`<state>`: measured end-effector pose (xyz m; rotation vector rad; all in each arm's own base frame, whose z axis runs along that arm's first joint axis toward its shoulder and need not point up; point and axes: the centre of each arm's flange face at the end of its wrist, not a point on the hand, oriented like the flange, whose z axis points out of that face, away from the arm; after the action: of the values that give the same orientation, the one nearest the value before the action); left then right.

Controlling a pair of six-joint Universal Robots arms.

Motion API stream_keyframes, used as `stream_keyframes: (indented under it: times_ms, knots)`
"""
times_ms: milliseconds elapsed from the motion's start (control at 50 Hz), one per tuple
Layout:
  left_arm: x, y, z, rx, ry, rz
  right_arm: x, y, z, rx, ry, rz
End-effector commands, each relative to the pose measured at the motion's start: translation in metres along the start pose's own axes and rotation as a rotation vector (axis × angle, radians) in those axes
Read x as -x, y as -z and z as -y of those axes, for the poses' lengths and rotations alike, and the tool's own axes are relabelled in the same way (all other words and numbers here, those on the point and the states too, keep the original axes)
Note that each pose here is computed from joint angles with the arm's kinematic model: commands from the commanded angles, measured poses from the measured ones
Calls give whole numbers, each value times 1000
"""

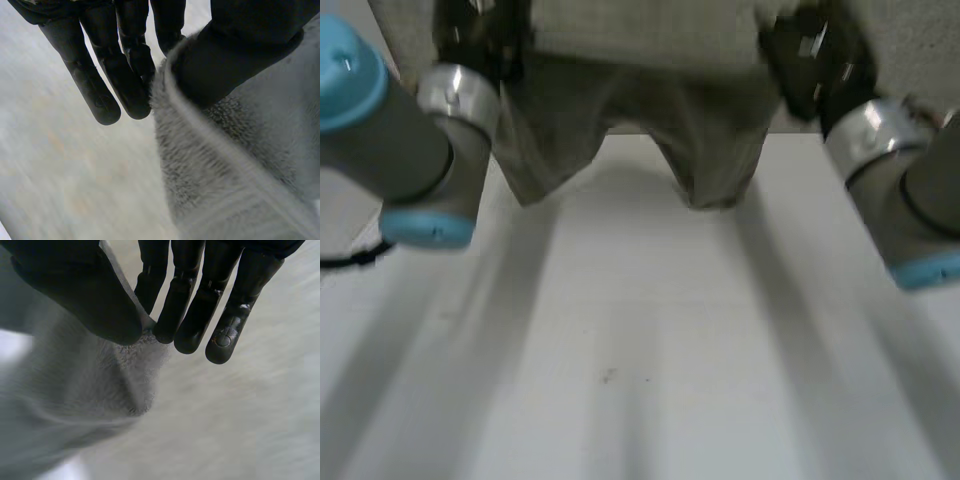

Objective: Fold the towel.

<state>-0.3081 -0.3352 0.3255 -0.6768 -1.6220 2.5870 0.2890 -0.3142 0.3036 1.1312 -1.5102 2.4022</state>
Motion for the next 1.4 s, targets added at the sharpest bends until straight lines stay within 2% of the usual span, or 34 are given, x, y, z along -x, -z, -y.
stream_keyframes:
  times_ms: [20,40,60,100,160,260,400,500,540,620,800,980,1160,1400]
  knots:
    - [-34,91,-78,328,-27,-203,73,83,-62,453,-117,393]
    - [-41,110,-92,391,-32,-245,85,98,-73,525,-138,456]
    - [-45,126,-103,446,-44,-275,86,98,-73,526,-138,457]
    - [-51,141,-112,490,-61,-306,102,119,-87,625,-166,534]
    - [-61,164,-121,541,-100,-369,106,126,-91,645,-175,550]
    - [-66,177,-117,547,-116,-401,108,135,-93,668,-203,561]
    - [-59,181,-104,525,-118,-382,103,142,-81,624,-221,563]
    - [-58,187,-105,538,-119,-387,89,130,-80,536,-262,467]
    - [-57,188,-107,545,-119,-387,68,119,-85,502,-279,366]
    - [-56,189,-108,550,-121,-383,57,114,-89,478,-272,323]
    - [-49,187,-112,563,-120,-359,59,105,-82,368,-289,402]
    - [-49,188,-114,561,-120,-356,70,72,-101,311,-257,454]
    - [-48,187,-113,552,-120,-350,77,42,-129,317,-206,457]
    - [-48,185,-114,538,-120,-340,94,39,-146,382,-243,522]
